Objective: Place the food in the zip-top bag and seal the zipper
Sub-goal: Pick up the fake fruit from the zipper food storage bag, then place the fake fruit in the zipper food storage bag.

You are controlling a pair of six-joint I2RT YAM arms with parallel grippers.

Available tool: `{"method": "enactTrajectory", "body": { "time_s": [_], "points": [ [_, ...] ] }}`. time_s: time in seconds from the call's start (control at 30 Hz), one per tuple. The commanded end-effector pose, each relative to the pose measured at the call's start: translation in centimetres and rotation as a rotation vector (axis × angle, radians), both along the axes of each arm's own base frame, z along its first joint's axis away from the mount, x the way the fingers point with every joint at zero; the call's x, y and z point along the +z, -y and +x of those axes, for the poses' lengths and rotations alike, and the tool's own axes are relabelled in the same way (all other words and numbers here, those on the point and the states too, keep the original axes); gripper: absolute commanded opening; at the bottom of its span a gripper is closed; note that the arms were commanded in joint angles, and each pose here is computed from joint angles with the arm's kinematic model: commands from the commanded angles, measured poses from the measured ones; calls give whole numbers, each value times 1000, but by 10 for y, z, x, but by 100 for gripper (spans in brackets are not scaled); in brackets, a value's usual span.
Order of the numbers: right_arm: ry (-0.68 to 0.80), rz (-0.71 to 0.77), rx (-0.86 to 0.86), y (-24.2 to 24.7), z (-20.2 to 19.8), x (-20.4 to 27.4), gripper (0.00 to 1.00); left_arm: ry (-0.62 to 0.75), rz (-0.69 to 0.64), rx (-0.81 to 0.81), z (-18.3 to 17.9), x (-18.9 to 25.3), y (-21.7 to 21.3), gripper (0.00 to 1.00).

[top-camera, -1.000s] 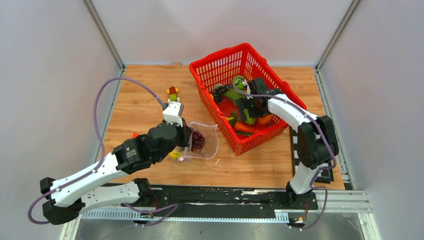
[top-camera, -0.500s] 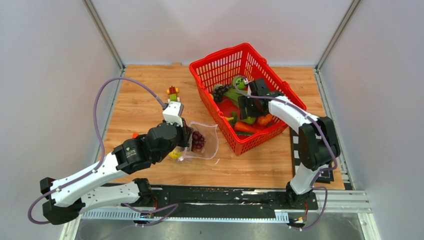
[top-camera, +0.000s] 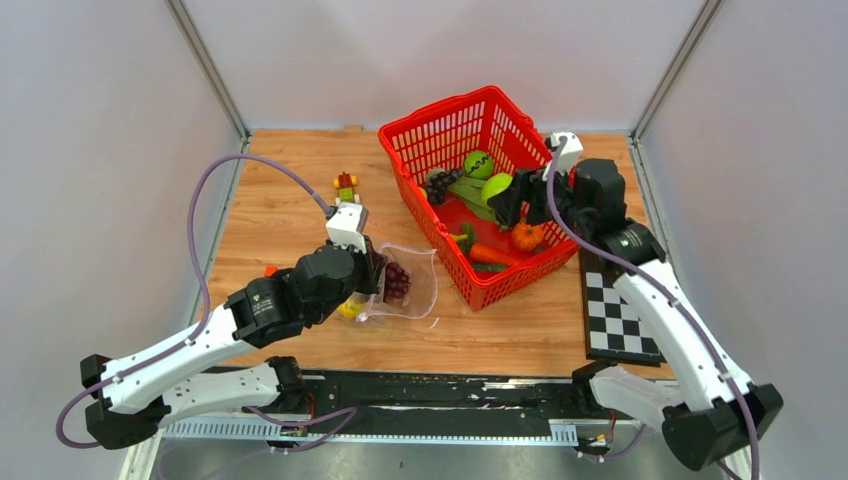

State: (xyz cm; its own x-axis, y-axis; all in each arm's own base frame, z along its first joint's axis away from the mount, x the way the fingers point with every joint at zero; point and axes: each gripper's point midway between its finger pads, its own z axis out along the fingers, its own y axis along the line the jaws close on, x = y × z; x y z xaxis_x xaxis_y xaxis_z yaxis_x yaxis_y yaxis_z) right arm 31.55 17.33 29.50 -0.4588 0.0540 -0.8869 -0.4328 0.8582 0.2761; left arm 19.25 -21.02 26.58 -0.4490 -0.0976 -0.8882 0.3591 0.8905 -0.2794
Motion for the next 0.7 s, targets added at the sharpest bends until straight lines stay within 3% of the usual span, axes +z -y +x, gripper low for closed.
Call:
{"method": "enactTrajectory", "body": {
  "time_s": [0.0,0.17,0.43,0.67],
  "points": [
    [70,214,229,-36,-40,35,40,31,-46,-9,3,16,6,0],
    [136,317,548,-71,-101,61,39,27,-48,-16,2,16,8,0],
    [132,221,841,-130,-167,41,39,33,-70,-26,1,23,10,0],
    [60,40,785,-169,-164,-6,38,35,-95,-34,-2,28,8,0]
  ]
}}
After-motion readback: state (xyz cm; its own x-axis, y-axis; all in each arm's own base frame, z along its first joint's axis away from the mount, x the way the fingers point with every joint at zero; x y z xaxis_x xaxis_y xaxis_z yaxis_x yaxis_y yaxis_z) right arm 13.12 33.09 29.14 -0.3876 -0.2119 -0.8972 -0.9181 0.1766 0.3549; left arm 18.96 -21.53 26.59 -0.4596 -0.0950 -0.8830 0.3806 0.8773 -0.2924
